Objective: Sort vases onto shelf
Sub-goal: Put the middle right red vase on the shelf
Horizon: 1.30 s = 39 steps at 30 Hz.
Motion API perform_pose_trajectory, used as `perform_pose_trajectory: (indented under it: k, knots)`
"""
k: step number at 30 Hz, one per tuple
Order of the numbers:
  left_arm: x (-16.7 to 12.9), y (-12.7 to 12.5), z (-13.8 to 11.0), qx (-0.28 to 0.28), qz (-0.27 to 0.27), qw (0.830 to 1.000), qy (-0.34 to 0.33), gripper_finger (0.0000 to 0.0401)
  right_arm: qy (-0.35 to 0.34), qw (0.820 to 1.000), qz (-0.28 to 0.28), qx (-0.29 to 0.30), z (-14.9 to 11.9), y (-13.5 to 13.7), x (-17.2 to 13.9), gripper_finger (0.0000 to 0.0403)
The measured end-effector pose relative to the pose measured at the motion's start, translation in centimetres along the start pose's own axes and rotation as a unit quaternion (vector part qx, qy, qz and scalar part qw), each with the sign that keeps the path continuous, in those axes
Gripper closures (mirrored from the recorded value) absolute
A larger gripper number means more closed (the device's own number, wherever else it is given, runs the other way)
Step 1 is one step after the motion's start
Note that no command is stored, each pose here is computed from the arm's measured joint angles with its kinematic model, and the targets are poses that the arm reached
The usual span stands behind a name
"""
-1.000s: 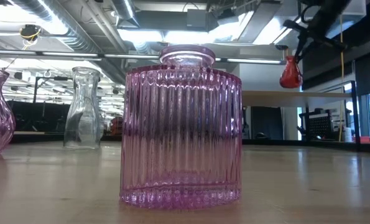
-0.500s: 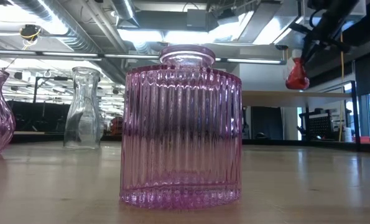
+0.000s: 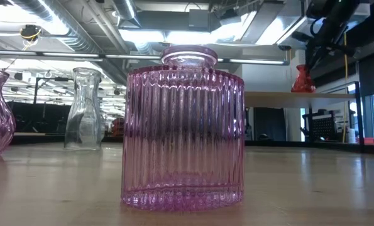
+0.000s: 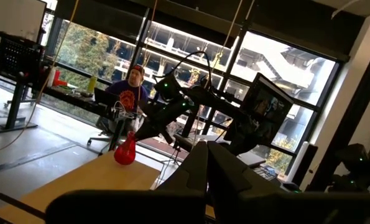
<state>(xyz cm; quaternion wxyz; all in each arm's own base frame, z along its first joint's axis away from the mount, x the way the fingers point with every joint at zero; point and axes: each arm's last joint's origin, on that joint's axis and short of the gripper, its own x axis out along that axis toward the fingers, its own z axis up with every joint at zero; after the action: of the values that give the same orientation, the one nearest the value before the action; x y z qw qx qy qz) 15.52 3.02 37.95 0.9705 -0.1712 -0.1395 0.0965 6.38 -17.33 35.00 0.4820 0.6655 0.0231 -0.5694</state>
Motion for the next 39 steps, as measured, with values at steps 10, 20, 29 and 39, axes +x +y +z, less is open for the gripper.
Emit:
perform_pose_trajectory:
  k: [10, 20, 29, 39]
  knots:
    - [0.0, 0.0, 0.0, 0.0, 0.0, 1.0, 0.0, 0.0401, -0.005, 0.999, -0.032, 0.002, -0.07, -0.47, 0.08, 0.0402]
    - [0.0, 0.0, 0.0, 0.004, 0.0, 1.0, 0.0, 0.0401, -0.009, 0.999, -0.034, -0.002, -0.05, -0.46, 0.08, 0.0401]
    - [0.0, 0.0, 0.0, 0.004, 0.0, 1.0, 0.0, 0.0401, -0.019, 0.999, -0.034, -0.014, 0.04, -0.41, 0.09, 0.0352]
    - [0.0, 0.0, 0.0, 0.004, 0.0, 1.0, 0.0, 0.0401, -0.036, 0.999, 0.002, -0.019, 0.2, 0.1, -0.25, 0.0258]
